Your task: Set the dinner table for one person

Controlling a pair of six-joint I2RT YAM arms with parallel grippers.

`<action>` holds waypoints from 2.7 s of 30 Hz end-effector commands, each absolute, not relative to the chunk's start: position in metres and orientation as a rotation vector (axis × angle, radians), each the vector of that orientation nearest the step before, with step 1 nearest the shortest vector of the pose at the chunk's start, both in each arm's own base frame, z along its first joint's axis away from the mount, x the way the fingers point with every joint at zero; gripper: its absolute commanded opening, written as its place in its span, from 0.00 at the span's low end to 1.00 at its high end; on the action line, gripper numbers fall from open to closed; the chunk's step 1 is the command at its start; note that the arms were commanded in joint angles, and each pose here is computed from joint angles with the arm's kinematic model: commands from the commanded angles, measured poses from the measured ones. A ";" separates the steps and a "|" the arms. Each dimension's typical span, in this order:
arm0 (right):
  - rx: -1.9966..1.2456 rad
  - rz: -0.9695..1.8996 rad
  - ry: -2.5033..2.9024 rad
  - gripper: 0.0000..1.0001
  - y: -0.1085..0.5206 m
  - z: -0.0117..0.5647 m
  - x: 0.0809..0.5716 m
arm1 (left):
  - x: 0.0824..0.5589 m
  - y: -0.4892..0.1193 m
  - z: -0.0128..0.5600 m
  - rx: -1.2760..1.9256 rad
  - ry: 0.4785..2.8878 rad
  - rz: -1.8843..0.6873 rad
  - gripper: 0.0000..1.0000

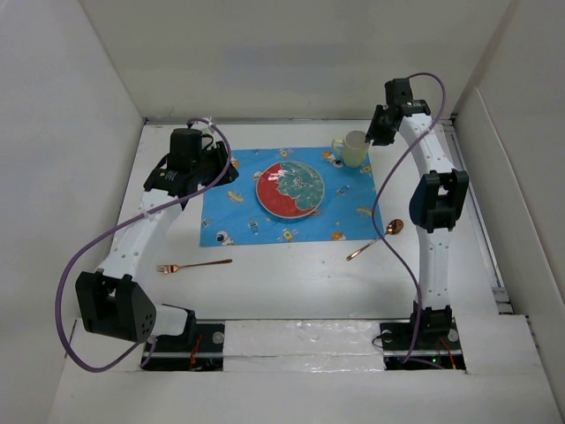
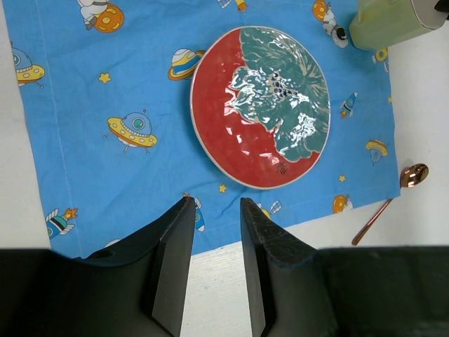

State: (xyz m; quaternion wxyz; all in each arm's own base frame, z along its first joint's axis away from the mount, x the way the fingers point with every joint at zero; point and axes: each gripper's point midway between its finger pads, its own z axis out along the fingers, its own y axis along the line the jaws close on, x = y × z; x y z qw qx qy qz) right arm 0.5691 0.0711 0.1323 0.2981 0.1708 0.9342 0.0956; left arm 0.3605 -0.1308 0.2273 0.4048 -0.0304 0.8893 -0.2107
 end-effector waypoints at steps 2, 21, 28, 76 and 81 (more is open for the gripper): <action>0.424 0.321 2.344 0.37 0.077 0.185 0.585 | 0.359 -0.130 0.245 -0.075 2.184 -0.544 0.29; 0.543 0.404 2.371 0.00 0.081 0.146 0.321 | 0.347 -0.152 0.214 -0.032 2.253 -0.653 0.00; 0.483 0.352 2.608 0.38 0.099 0.085 0.274 | 0.349 -0.161 0.214 -0.019 2.262 -0.691 0.16; 0.608 -0.035 2.863 0.12 0.061 0.011 0.266 | 0.346 -0.140 0.234 -0.036 2.195 -0.565 0.19; 0.648 -0.099 2.823 0.00 0.035 0.021 0.266 | 0.345 -0.139 0.233 -0.040 2.196 -0.558 0.19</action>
